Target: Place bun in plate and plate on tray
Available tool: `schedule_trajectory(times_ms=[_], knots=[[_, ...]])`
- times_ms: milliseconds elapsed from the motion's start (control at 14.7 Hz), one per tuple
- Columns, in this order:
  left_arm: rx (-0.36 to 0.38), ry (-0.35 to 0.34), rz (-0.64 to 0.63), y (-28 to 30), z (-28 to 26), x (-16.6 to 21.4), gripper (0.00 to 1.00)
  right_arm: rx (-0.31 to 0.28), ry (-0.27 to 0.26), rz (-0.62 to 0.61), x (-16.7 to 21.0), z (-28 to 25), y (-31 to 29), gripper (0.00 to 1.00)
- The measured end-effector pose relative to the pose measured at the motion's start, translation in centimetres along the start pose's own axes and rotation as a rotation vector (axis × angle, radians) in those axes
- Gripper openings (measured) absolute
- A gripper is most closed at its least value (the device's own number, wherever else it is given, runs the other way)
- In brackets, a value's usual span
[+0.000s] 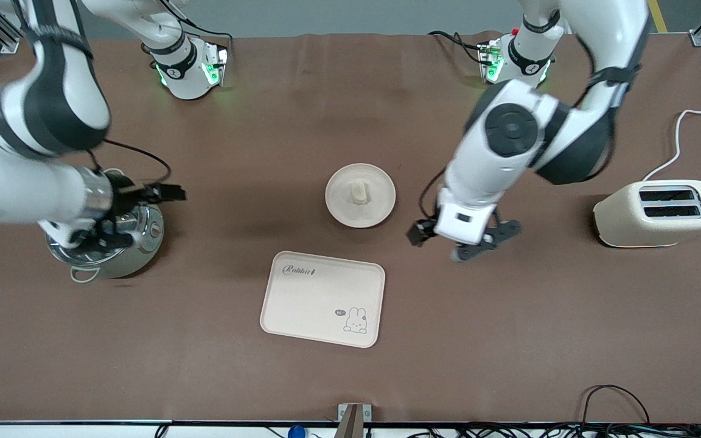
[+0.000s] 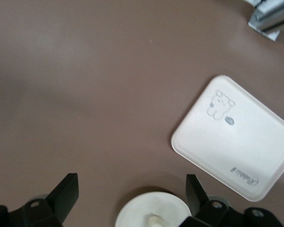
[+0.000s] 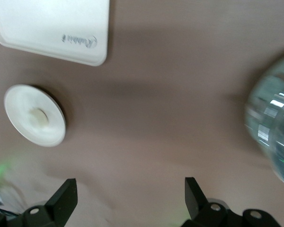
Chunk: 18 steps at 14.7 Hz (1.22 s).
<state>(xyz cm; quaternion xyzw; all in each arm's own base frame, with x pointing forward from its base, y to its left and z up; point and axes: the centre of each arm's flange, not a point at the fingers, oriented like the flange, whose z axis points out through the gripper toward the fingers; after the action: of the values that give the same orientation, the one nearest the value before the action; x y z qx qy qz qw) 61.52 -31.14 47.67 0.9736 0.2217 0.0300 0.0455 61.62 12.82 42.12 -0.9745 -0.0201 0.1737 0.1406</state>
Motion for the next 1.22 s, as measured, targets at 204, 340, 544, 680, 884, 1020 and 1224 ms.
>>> schedule_trajectory(times_ms=[204,340,544,680,884,1020,1224], knots=[[0.032,0.007,0.032,-4.8,-3.3,4.4,1.0,0.024,0.051,0.007,2.1,8.0,-2.8,1.0],[0.045,0.017,0.092,-8.2,-6.4,7.2,1.0,0.057,0.094,0.024,1.7,13.2,-6.0,1.0],[0.056,0.051,0.177,-14.3,-11.3,10.7,1.0,0.082,0.145,0.041,0.0,20.1,-9.4,1.0],[0.089,0.04,0.245,-17.3,-13.9,10.9,1.0,0.11,0.16,0.064,-0.9,23.0,-10.7,1.0],[0.12,0.04,0.35,-18.7,-17.2,9.3,1.0,0.142,0.207,0.081,-1.4,26.9,-13.7,1.0],[0.133,0.044,0.382,-19.3,-18.8,7.5,1.0,0.125,0.232,0.064,-2.2,30.2,-15.8,0.99],[0.109,0.007,0.422,-21.3,-19.5,5.1,1.0,0.096,0.237,0.039,-3.1,33.5,-17.4,0.91]])
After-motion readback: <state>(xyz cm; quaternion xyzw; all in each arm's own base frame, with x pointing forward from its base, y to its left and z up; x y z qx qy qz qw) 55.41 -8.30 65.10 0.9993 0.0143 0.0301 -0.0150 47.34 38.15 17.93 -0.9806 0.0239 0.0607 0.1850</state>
